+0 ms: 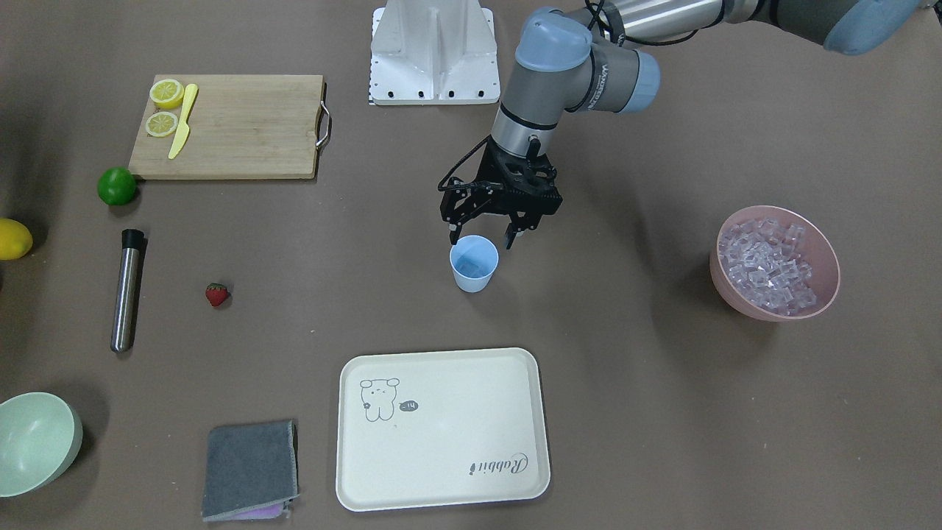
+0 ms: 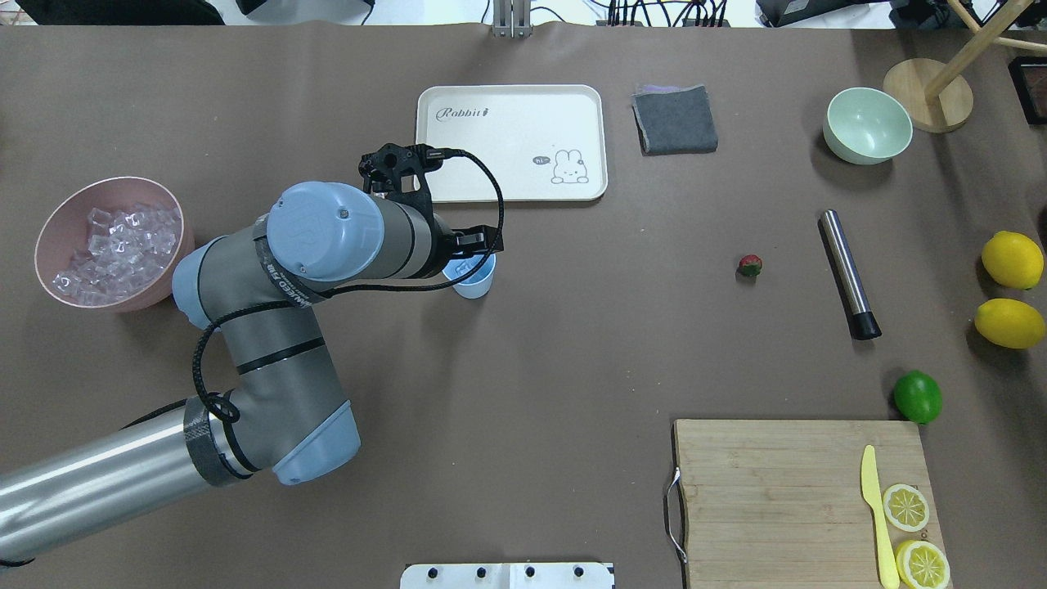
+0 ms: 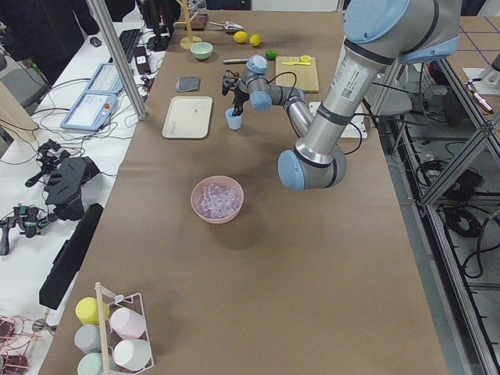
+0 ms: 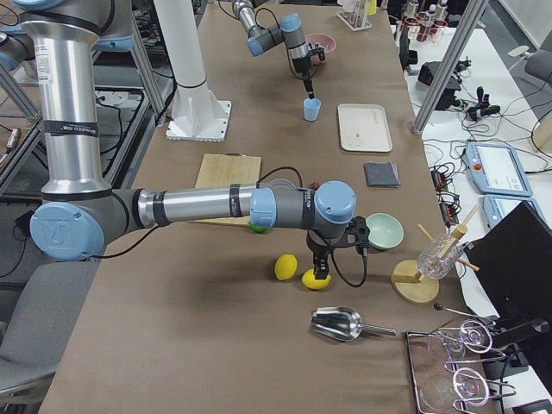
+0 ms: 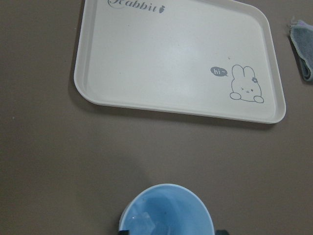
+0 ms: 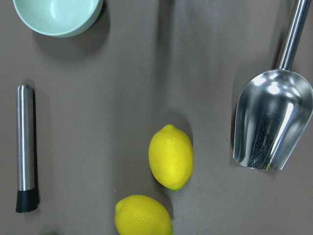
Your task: Mash ice and strawberries in cup
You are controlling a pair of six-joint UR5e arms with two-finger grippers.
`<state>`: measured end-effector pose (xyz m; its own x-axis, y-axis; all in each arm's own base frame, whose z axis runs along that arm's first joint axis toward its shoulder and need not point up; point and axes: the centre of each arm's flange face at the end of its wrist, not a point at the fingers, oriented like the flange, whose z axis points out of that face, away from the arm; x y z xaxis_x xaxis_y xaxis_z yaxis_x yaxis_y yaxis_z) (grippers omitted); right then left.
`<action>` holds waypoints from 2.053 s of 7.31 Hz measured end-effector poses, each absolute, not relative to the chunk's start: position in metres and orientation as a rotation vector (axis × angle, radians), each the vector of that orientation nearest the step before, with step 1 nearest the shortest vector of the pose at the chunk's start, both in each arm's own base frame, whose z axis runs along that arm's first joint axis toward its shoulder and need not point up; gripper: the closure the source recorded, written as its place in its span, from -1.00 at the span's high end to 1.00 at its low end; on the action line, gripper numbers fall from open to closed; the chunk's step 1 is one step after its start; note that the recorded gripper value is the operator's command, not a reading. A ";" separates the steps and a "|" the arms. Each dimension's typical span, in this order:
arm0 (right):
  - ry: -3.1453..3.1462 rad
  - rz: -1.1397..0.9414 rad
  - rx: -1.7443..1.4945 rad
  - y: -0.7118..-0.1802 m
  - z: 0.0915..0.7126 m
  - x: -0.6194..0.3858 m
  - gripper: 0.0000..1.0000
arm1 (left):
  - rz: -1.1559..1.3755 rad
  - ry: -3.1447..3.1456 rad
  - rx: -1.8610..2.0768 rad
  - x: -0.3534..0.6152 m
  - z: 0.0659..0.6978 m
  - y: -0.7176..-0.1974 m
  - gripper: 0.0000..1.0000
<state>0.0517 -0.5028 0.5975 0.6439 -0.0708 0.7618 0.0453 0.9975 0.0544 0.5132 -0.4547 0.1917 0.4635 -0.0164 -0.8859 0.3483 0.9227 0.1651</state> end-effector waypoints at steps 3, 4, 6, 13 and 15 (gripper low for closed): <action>-0.868 -0.068 0.035 -0.504 0.596 0.052 1.00 | -0.188 0.962 0.357 0.428 0.179 -0.480 0.95; -0.869 -0.068 0.036 -0.504 0.595 0.052 1.00 | -0.148 0.898 0.365 0.390 0.195 -0.490 0.95; -0.870 -0.070 0.040 -0.505 0.593 0.052 1.00 | -0.050 0.792 0.376 0.305 0.257 -0.512 0.95; -0.871 -0.072 0.041 -0.503 0.596 0.051 1.00 | -0.067 0.711 0.334 0.191 0.441 -0.492 0.94; -0.870 -0.074 0.041 -0.503 0.596 0.051 1.00 | -0.067 0.703 0.317 0.199 0.459 -0.494 0.93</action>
